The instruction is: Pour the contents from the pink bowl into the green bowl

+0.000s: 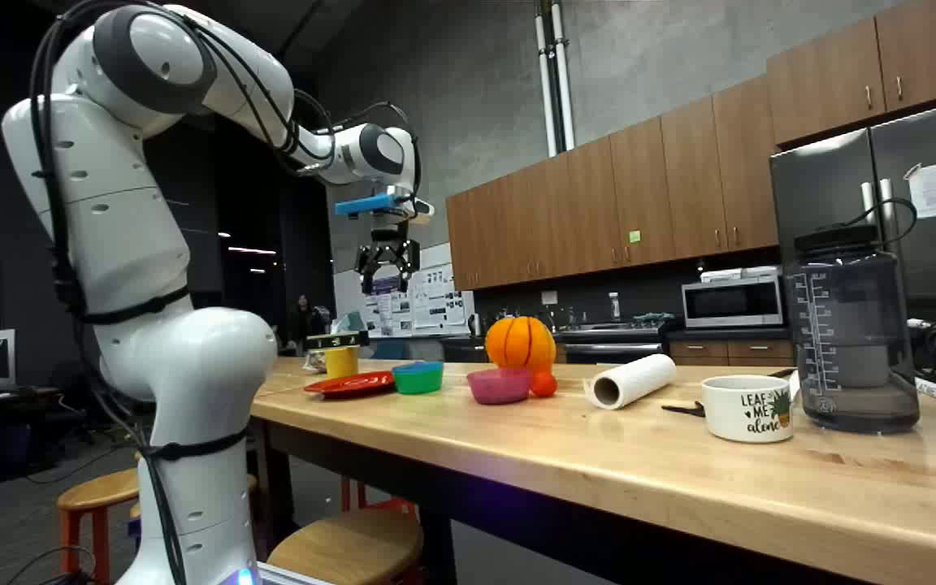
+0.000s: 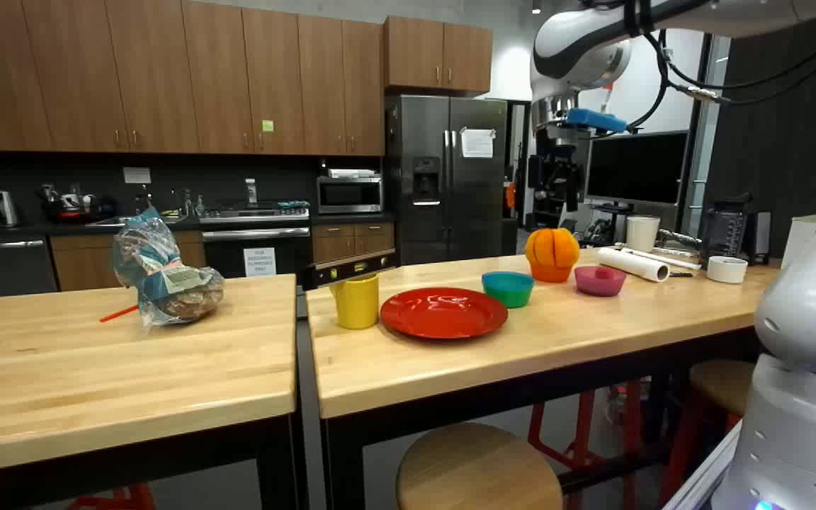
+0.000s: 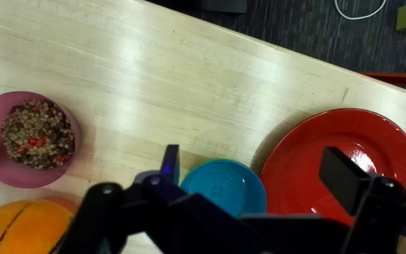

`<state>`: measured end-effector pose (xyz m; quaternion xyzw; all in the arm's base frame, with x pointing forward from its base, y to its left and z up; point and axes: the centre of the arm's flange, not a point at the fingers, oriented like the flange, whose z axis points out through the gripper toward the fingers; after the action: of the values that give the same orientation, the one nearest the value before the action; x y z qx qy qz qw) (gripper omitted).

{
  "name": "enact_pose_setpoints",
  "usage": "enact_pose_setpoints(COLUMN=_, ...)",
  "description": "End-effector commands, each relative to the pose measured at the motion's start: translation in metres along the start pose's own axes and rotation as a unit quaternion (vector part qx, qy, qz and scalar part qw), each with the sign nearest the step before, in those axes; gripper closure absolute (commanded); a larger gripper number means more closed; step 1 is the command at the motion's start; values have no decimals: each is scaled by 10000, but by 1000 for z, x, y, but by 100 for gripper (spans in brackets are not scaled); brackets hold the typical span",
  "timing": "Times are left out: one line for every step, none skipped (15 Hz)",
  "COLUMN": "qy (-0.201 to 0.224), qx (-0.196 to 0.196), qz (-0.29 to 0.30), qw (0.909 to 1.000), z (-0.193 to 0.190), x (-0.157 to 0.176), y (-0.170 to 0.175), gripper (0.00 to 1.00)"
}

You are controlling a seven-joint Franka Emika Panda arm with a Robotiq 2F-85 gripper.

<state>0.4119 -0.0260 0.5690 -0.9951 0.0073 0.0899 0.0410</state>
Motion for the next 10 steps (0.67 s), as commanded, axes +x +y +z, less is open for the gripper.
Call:
enact_pose_setpoints(qy=3, qx=0, qz=0, qw=10000, z=0, x=0, y=0, gripper=0)
enact_pose_setpoints(qy=3, qx=0, qz=0, qw=10000, z=0, x=0, y=0, gripper=0)
enact_pose_setpoints(qy=4, qx=0, qz=0, qw=10000, z=0, x=0, y=0, gripper=0)
enact_pose_setpoints(qy=4, qx=0, qz=0, qw=10000, z=0, x=0, y=0, gripper=0)
enact_pose_setpoints(qy=4, qx=0, qz=0, qw=10000, z=0, x=0, y=0, gripper=0)
enact_pose_setpoints(qy=4, qx=0, qz=0, qw=10000, z=0, x=0, y=0, gripper=0)
enact_pose_setpoints(qy=4, qx=0, qz=0, qw=10000, z=0, x=0, y=0, gripper=0)
enact_pose_setpoints(qy=4, qx=0, qz=0, qw=10000, z=0, x=0, y=0, gripper=0)
enact_pose_setpoints(qy=32, qx=21, qz=5, qw=10000, z=0, x=1, y=1, gripper=0)
enact_pose_setpoints(qy=44, qx=36, qz=35, qw=10000, z=0, x=2, y=4, gripper=0)
